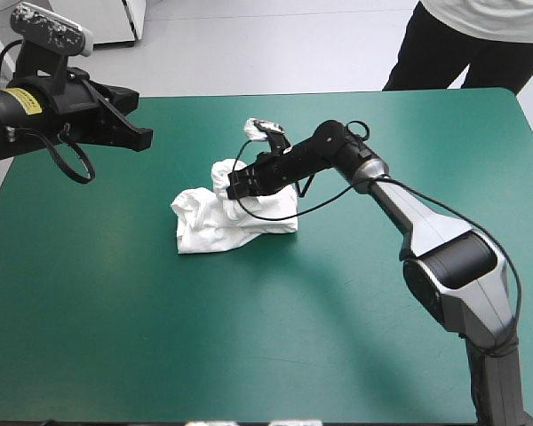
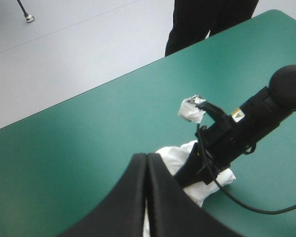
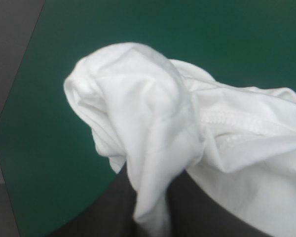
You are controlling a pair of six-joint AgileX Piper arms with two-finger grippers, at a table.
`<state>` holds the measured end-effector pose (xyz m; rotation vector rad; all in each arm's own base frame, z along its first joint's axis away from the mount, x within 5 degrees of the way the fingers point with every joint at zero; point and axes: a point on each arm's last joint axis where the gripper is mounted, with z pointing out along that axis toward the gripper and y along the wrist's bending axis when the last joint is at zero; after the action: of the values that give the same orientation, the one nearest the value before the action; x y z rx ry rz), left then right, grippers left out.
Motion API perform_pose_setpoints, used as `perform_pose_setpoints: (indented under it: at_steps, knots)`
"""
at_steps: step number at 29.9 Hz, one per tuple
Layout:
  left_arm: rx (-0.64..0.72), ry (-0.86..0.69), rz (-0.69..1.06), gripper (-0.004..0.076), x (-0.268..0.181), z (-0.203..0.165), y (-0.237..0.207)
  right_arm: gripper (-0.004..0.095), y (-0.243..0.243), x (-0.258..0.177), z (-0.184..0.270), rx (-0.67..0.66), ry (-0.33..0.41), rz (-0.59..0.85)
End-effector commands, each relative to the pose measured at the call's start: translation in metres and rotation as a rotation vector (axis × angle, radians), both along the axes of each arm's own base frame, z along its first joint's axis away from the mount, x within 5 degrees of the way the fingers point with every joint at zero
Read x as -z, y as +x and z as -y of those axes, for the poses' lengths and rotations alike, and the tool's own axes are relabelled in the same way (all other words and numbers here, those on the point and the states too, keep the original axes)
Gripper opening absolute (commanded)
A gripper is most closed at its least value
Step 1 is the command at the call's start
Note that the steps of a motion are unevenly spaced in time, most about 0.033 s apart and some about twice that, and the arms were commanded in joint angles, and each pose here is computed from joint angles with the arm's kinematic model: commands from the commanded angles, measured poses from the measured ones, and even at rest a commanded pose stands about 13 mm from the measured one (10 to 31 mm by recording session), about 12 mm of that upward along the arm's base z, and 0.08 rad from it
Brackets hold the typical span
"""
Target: Fold the cloth
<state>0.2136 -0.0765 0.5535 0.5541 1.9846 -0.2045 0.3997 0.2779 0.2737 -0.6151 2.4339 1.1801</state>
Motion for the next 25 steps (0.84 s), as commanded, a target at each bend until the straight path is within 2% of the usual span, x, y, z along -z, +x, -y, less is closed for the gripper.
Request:
perform_pose_setpoints:
  at_steps: [1,5,7,11,13,15,19,25]
  knots:
    - [-0.004,-0.035,0.058,-0.001,-0.013,-0.004,-0.014,0.0259,-0.009,-0.038,-0.018,-0.066,0.107,0.058]
    - [-0.005,-0.031,0.044,-0.001,-0.009,-0.003,-0.012,0.0562,-0.012,-0.039,-0.028,-0.141,0.117,0.044]
    - [-0.004,-0.027,0.033,-0.001,-0.007,-0.003,-0.01,0.0637,-0.014,-0.045,-0.028,-0.159,0.121,0.052]
    - [0.001,-0.025,0.019,-0.001,-0.004,-0.002,-0.009,0.0606,-0.017,-0.067,-0.024,-0.202,0.133,0.086]
    - [0.002,-0.024,0.018,-0.001,-0.003,-0.001,-0.009,0.0591,-0.017,-0.081,-0.016,-0.205,0.111,0.107]
    - [0.006,-0.025,0.016,-0.001,-0.003,-0.001,-0.009,0.0585,-0.015,-0.089,-0.005,-0.178,0.045,0.127]
    - [0.011,-0.032,0.022,-0.001,-0.005,-0.001,-0.013,0.0585,-0.008,-0.114,0.031,-0.02,-0.098,0.205]
    - [0.012,-0.038,0.044,-0.001,-0.011,-0.005,-0.025,0.0585,-0.009,-0.145,0.084,0.166,-0.187,0.249]
